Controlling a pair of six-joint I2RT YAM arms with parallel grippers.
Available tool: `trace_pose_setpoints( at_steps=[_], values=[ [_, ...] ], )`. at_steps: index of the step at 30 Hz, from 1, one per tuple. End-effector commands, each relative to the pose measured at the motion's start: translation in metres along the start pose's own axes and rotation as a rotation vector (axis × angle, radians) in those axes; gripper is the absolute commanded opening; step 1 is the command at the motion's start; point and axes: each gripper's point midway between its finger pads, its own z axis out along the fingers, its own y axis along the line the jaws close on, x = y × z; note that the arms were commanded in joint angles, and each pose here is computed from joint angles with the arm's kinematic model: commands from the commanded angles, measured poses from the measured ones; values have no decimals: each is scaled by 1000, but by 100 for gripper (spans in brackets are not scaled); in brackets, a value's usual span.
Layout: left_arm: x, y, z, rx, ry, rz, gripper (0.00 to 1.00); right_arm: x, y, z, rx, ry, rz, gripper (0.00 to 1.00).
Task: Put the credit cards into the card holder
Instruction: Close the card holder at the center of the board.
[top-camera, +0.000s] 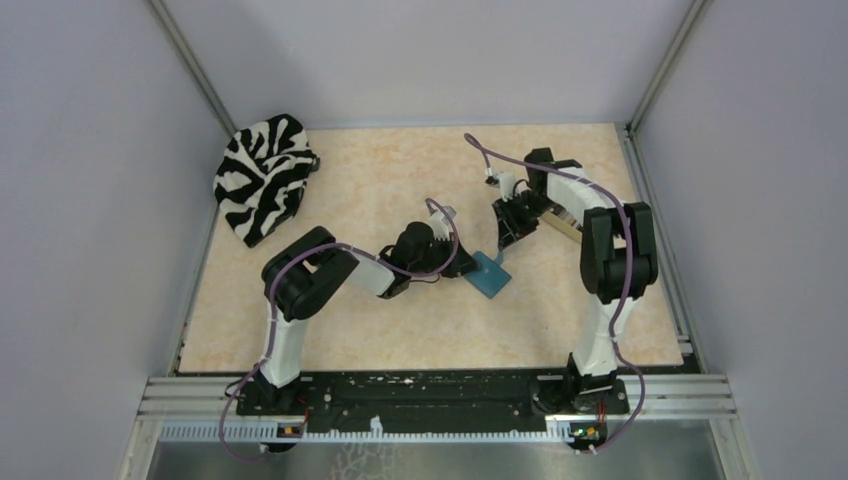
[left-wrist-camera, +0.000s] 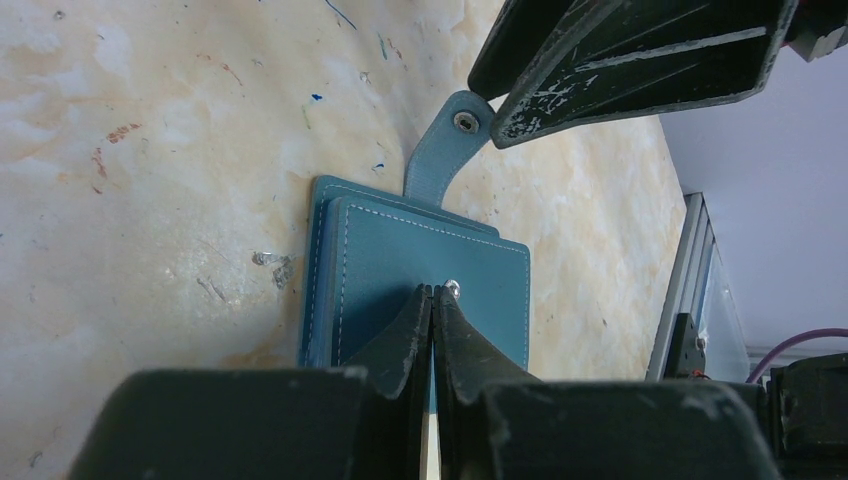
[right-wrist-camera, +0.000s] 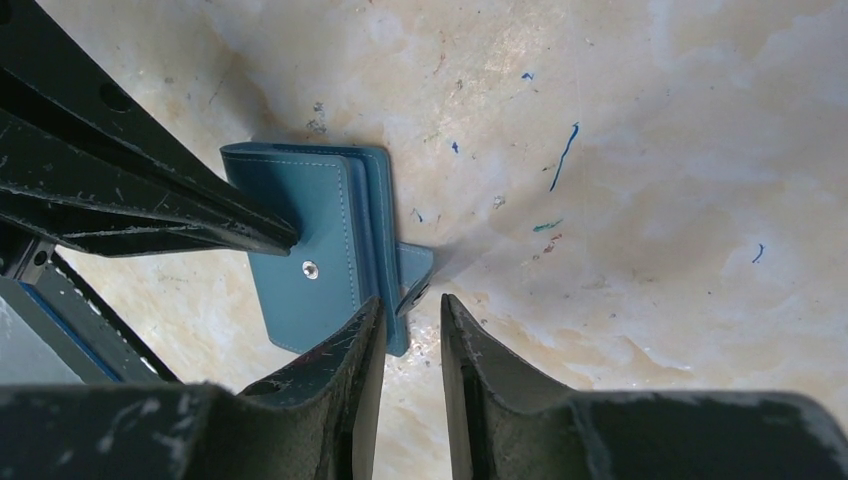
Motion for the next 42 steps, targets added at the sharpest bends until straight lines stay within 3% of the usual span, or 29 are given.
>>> trace_pose_setpoints(
  at_steps=[1, 18, 24, 33, 42],
  values=[
    [18, 12, -3, -37, 46, -14, 7, -13, -2, -1, 1, -16, -11, 26],
    [17, 12, -3, -37, 46, -13, 8, -20, -1, -5, 10, -37, -21, 10],
    [17, 11, -3, -38, 49, -15, 8, -23, 8, -11, -22, -68, -54, 1],
    [17, 8, -5, -48, 54, -73, 4, -13, 37, -15, -118, -133, -144, 0],
    [16, 3, -14, -51, 36, -161, 3, 12, 60, 6, -101, -82, -279, 0]
  ],
)
